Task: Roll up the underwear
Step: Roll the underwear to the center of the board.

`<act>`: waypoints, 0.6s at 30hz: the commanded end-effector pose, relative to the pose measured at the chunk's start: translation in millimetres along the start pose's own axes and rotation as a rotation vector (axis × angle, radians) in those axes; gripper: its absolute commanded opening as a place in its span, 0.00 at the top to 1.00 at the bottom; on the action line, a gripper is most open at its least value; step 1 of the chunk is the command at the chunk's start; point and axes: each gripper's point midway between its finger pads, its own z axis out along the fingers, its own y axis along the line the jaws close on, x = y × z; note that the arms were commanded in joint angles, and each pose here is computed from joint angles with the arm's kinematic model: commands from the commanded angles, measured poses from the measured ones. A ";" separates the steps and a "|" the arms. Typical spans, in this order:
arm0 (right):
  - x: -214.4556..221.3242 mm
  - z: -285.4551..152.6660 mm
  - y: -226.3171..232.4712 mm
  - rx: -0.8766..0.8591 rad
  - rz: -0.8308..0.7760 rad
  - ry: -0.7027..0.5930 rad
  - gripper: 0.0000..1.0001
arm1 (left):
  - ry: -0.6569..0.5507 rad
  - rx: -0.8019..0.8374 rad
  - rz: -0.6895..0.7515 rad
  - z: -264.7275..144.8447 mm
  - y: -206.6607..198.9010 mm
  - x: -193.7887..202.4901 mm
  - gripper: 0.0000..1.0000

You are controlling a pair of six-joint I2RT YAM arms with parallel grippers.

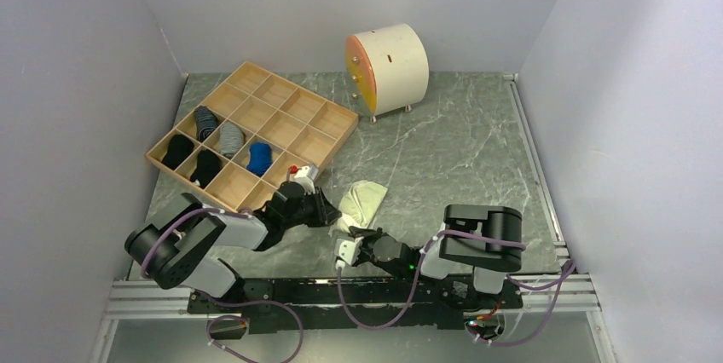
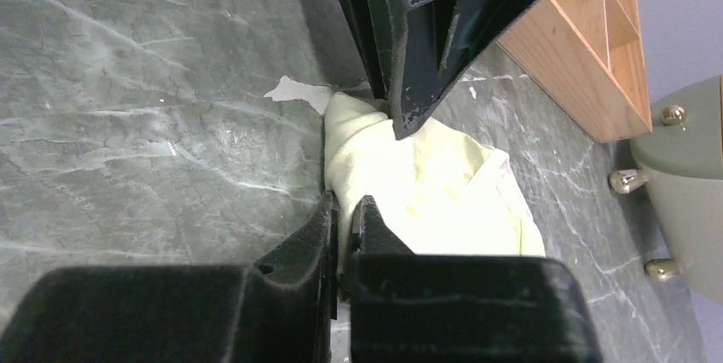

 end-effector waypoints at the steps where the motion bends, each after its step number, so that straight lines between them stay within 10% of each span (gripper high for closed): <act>1: -13.3 -1.7 -0.5 0.005 0.098 -0.071 1.00 | 0.070 -0.133 0.002 -4.3 38.5 28.3 0.81; 10: -24.0 -0.8 5.8 -0.106 0.362 -0.088 1.00 | 0.095 -0.092 0.021 -10.7 22.3 22.9 0.90; 18: -37.3 -12.2 12.8 -0.305 0.565 -0.177 0.98 | -0.028 -0.068 0.076 -33.2 -6.5 -20.2 0.55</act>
